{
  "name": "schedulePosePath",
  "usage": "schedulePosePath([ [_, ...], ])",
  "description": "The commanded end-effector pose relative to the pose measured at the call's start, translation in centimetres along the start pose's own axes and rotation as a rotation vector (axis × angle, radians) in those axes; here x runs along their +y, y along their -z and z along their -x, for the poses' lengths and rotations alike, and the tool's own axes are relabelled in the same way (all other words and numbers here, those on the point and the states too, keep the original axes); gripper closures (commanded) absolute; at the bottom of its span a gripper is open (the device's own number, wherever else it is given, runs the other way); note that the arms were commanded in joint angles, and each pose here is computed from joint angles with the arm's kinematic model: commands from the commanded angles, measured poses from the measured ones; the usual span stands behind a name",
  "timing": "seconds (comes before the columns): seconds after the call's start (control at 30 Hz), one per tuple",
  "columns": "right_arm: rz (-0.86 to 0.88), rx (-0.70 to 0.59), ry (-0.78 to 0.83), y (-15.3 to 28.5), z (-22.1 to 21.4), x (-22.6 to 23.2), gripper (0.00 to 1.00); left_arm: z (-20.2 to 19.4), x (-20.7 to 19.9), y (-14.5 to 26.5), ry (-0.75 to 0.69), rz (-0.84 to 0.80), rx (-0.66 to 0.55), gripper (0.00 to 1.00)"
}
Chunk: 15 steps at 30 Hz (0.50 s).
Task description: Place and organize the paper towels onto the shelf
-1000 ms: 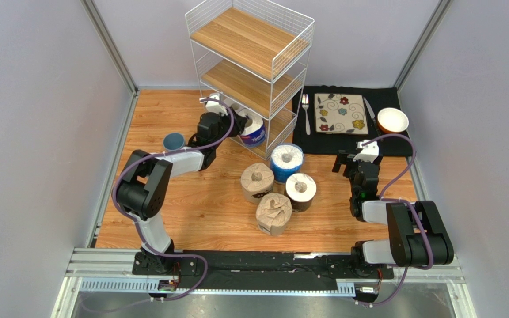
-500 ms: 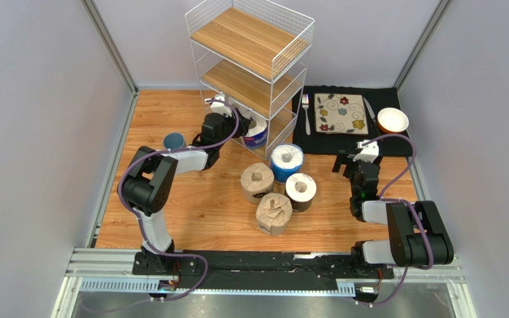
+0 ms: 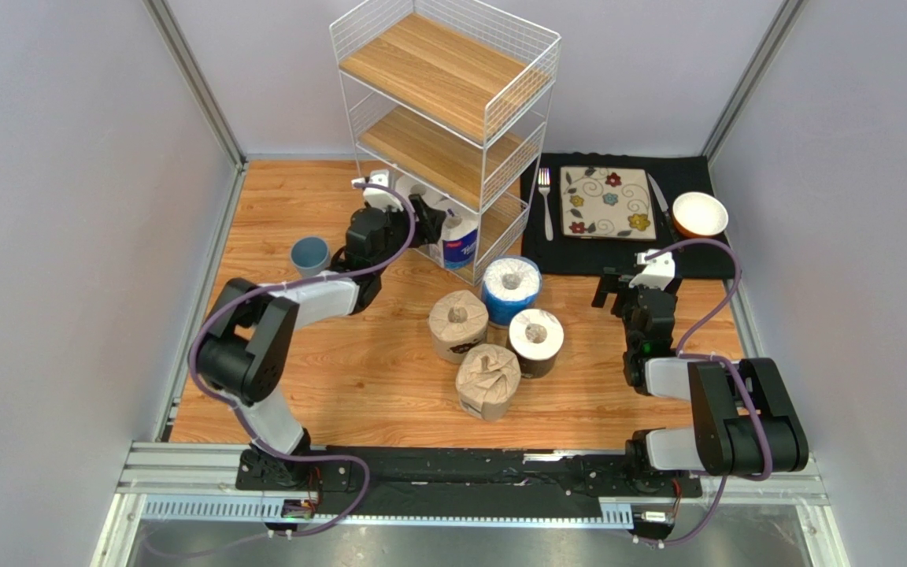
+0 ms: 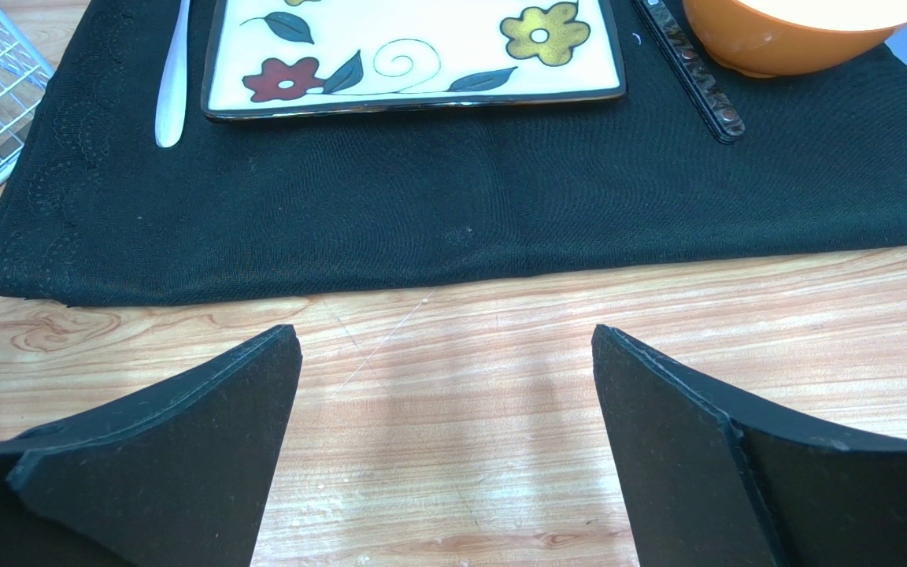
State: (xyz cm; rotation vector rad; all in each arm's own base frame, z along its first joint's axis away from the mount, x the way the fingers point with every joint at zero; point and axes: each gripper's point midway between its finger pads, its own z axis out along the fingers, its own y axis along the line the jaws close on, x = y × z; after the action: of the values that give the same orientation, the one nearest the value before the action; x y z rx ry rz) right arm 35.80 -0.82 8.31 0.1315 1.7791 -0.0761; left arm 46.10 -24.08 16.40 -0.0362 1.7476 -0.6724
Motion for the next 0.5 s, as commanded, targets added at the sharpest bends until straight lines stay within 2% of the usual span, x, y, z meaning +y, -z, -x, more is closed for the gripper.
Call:
schedulePosePath([
  [0.0,0.000,-0.062,-0.006,-0.5,2.2,0.2,0.01,3.9,-1.9,5.0,0.035,-0.037,-0.106,0.19],
  [0.07,0.002,-0.064,-0.004,-0.5,2.2,0.2,0.01,3.4,-1.3,7.2,0.050,-0.026,-0.117,0.14],
  [0.13,0.000,-0.062,-0.007,-0.5,2.2,0.2,0.01,1.7,-0.4,9.6,0.070,0.004,-0.070,0.11],
  [0.2,0.000,-0.062,-0.006,-0.5,2.2,0.2,0.01,-0.9,0.0,11.2,0.062,0.009,0.046,0.11],
  [0.27,0.000,-0.064,-0.008,-0.5,2.2,0.2,0.01,-3.2,-1.3,12.4,0.067,-0.063,0.145,0.11],
  [0.47,-0.001,-0.062,-0.006,-0.5,2.2,0.1,0.01,-8.6,-4.1,14.9,-0.047,-0.181,0.318,0.10],
])
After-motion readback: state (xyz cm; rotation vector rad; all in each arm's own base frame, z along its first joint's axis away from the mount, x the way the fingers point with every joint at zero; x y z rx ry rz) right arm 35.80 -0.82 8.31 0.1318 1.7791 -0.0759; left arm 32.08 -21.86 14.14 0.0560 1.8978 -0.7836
